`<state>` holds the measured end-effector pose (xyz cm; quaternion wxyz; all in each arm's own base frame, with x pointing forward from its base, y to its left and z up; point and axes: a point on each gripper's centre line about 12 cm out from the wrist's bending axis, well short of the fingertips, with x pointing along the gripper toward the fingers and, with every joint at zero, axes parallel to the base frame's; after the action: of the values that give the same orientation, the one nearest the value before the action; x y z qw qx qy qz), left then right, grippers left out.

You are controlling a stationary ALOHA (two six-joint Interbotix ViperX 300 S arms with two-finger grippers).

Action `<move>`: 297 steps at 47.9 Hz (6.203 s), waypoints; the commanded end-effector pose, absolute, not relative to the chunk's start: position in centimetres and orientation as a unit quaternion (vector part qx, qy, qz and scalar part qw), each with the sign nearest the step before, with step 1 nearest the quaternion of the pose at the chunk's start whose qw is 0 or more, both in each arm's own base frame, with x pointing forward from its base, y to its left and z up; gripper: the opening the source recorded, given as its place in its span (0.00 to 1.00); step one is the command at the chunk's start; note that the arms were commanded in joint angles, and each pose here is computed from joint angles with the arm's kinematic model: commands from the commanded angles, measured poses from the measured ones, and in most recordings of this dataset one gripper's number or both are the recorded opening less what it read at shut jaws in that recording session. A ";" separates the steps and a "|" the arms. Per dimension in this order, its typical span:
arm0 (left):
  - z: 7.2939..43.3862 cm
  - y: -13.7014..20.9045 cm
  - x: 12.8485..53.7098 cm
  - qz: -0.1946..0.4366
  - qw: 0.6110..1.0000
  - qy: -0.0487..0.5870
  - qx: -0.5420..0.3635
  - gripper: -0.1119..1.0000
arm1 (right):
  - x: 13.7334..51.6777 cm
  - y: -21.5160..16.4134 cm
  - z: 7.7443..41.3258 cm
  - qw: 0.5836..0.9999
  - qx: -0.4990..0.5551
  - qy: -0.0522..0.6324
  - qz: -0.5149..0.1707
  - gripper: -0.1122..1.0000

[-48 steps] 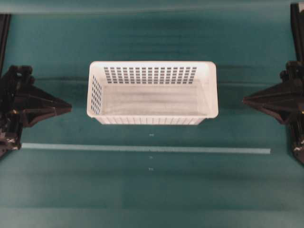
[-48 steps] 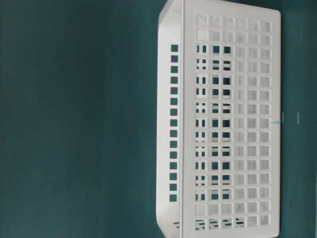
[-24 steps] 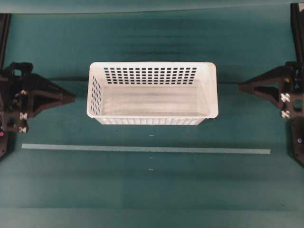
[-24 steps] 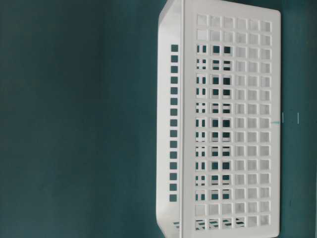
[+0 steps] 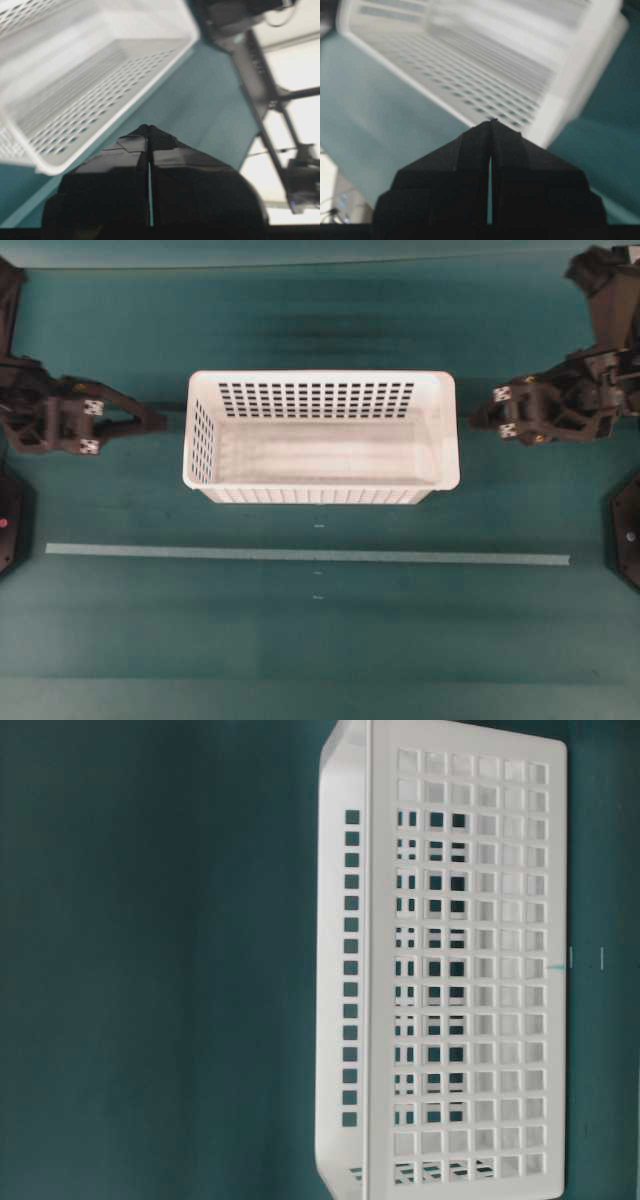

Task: Lift the white basket with both hands.
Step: 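Move left and right grippers inward over the basket's left and right rims, then lower both open grippers onto the basket's end walls and close them, then lift the gripped basket upward with both grippers together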

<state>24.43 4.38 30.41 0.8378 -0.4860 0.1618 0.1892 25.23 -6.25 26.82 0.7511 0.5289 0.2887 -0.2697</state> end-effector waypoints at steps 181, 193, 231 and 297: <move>16.4 8.8 31.4 0.380 0.670 0.338 -0.540 0.18 | 32.1 -9.7 14.6 0.566 0.542 0.443 -0.435 0.25; 16.3 8.8 31.3 0.381 0.670 0.338 -0.540 0.18 | 32.1 -9.7 14.6 0.567 0.543 0.442 -0.435 0.25; 18.8 8.8 31.5 0.371 0.680 0.320 -0.546 0.18 | 32.3 -9.2 16.6 0.572 0.541 0.445 -0.427 0.25; 18.6 -0.4 31.9 0.312 0.665 0.356 -0.578 0.18 | 32.9 0.8 16.9 0.571 0.546 0.468 -0.397 0.25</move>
<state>31.10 0.12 17.77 0.6519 -0.5746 0.3673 0.3316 32.64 -0.22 16.71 0.5587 0.5521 0.4640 -0.4095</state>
